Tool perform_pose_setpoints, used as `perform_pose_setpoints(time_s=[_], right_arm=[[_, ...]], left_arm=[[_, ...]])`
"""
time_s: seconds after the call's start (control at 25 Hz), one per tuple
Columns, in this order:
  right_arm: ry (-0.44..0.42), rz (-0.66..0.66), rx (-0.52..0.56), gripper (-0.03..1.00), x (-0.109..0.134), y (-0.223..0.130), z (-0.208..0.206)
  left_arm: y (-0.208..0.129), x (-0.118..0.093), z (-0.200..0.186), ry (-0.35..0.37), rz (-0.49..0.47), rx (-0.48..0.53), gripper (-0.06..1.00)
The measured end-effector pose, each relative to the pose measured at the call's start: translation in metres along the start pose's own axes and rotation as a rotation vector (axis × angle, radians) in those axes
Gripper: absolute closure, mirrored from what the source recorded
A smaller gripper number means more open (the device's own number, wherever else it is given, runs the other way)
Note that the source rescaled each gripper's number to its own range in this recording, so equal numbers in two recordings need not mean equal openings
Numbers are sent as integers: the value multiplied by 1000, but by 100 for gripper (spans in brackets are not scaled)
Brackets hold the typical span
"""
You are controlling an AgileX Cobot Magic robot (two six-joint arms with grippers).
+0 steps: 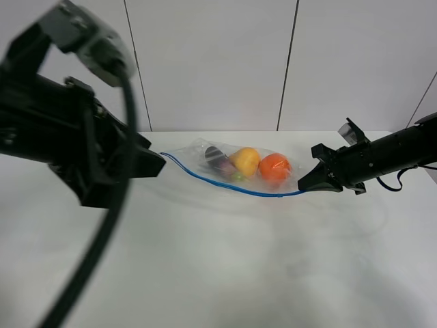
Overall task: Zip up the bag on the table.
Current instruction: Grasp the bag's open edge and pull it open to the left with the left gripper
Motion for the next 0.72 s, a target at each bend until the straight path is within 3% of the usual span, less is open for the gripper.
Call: perform_pose_setpoints(time_s=[0.44, 0.72], right_arm=[[14, -1, 15, 97, 1, -2, 0], [13, -1, 16, 97, 1, -2, 0]], left_arm=[[11, 5, 120, -19, 54, 56, 41], [25, 14, 170, -25, 85, 70, 41]])
Point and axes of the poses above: a point on each arm's last joint axis where the gripper is mounted, z pointing out along that axis toward the gripper, x along the wrist's bending axis when the last joint is at zero, y = z × x, the point moved 1 cm from there along z, pointing out along that axis toward the gripper, and after that the axes turned 8 degrees about z, right-handed, at the moved point
